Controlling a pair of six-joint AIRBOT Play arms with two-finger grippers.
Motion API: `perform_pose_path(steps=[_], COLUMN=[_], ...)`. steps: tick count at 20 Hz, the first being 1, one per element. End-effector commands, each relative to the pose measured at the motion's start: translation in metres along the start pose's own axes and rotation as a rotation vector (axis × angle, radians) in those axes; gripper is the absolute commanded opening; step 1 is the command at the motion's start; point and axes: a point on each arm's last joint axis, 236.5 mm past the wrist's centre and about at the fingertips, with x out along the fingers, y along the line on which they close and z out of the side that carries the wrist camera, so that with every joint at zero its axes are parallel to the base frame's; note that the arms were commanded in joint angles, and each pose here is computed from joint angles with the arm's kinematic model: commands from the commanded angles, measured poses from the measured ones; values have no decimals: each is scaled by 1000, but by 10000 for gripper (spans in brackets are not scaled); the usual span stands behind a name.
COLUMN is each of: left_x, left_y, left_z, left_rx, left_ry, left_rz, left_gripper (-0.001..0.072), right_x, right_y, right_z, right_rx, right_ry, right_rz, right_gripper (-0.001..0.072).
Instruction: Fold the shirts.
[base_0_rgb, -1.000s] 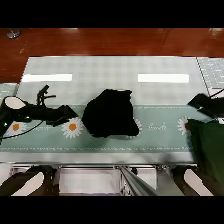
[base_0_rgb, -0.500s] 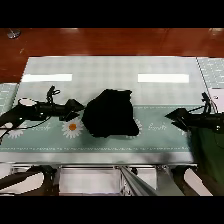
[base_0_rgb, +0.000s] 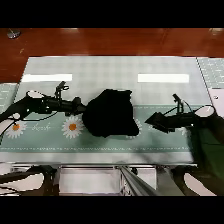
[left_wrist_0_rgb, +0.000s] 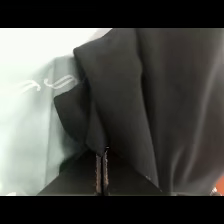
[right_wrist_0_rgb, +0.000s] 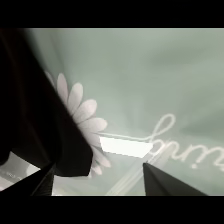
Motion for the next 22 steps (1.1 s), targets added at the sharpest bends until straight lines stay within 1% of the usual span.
perform_pose_path(steps=[1,8,9,10,11,12,14,16,19,21,22], left_x=[-8,-8,-8,-8,-8,-10,-22,-54,-141,-215,-249], left_y=[-3,-4,-4,-4,-4,-5,-21,-57,-149,-226,-259], left_z=[3,3,3,3,3,5,20,53,108,124,122], left_rx=[9,9,9,10,17,19,60,165,399,577,655], left_ry=[9,11,11,10,9,5,-35,-155,-438,-634,-712], left_rz=[-23,-25,-25,-24,-25,-27,-46,-63,-92,-119,-130], left_gripper=[33,34,34,34,33,34,33,33,33,33,33], right_x=[29,79,84,88,88,85,63,19,-107,-203,-249], right_y=[12,61,68,73,78,82,101,127,182,223,241], right_z=[-14,-30,-35,-38,-38,-34,-15,35,139,170,170], right_rx=[-14,-105,-111,-129,-158,-191,-267,-365,-481,-578,-629], right_ry=[74,225,244,255,255,254,257,164,-205,-433,-525], right_rz=[2,27,38,40,40,44,60,41,-50,-90,-113], right_gripper=[622,621,603,438,148,24,23,22,22,22,22])
